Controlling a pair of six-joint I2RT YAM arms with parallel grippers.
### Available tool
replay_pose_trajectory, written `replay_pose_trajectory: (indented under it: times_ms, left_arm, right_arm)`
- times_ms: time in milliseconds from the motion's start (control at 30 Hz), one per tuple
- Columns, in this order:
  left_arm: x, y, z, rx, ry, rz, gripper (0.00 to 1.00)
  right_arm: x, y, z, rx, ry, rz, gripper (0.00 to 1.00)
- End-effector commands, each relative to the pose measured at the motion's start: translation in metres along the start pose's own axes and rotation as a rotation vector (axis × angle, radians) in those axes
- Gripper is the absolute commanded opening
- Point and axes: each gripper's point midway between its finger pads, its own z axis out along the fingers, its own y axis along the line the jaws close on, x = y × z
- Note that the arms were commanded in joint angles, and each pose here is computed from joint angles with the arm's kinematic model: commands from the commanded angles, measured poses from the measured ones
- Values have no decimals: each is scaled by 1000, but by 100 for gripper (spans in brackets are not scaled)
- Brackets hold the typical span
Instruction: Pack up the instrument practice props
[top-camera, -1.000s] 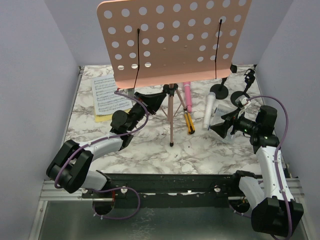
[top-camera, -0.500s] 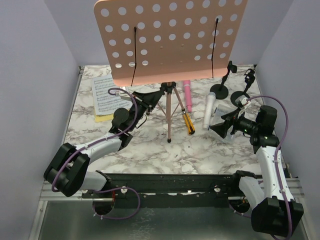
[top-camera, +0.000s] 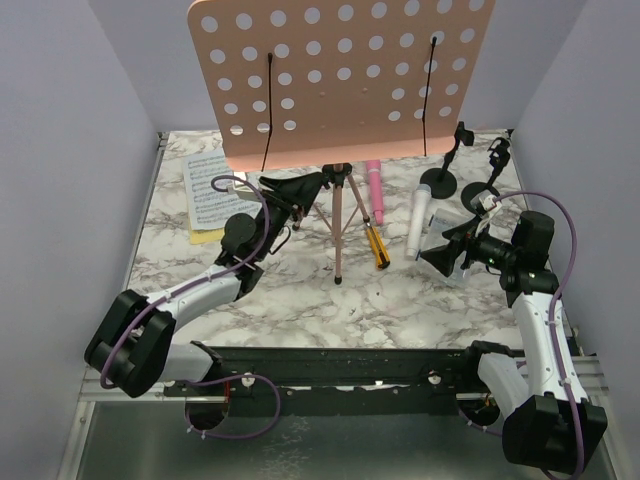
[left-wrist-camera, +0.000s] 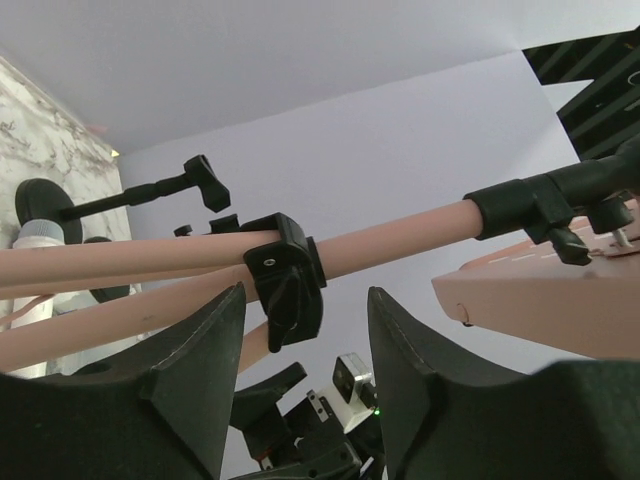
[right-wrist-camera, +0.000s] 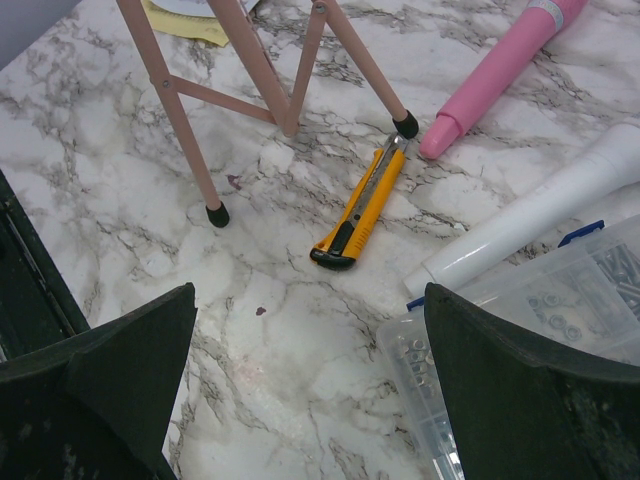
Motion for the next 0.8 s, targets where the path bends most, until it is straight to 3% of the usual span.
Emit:
replay_pose_trajectory:
  times_ms: [0,333,567,633,767]
  left_arm:
    - [-9,-8,-6,10,-36,50,55]
    - [-14,27,-34,-88,-42,283,69]
    - [-7,39,-49,-80,41,571,99]
    - [-2,38,-54,-46,85,665,99]
    - [28,37,-69,110,296,949,99]
  right_arm:
    - [2,-3,-2,20,0,-19,99]
    - [2,-2,-2,19,-2,-22,100]
    - [1,-3,-2,21,-2,-24,99]
    - [2,-3,-2,21,-1,-20,100]
    - [1,-3,-2,20,-2,-24,99]
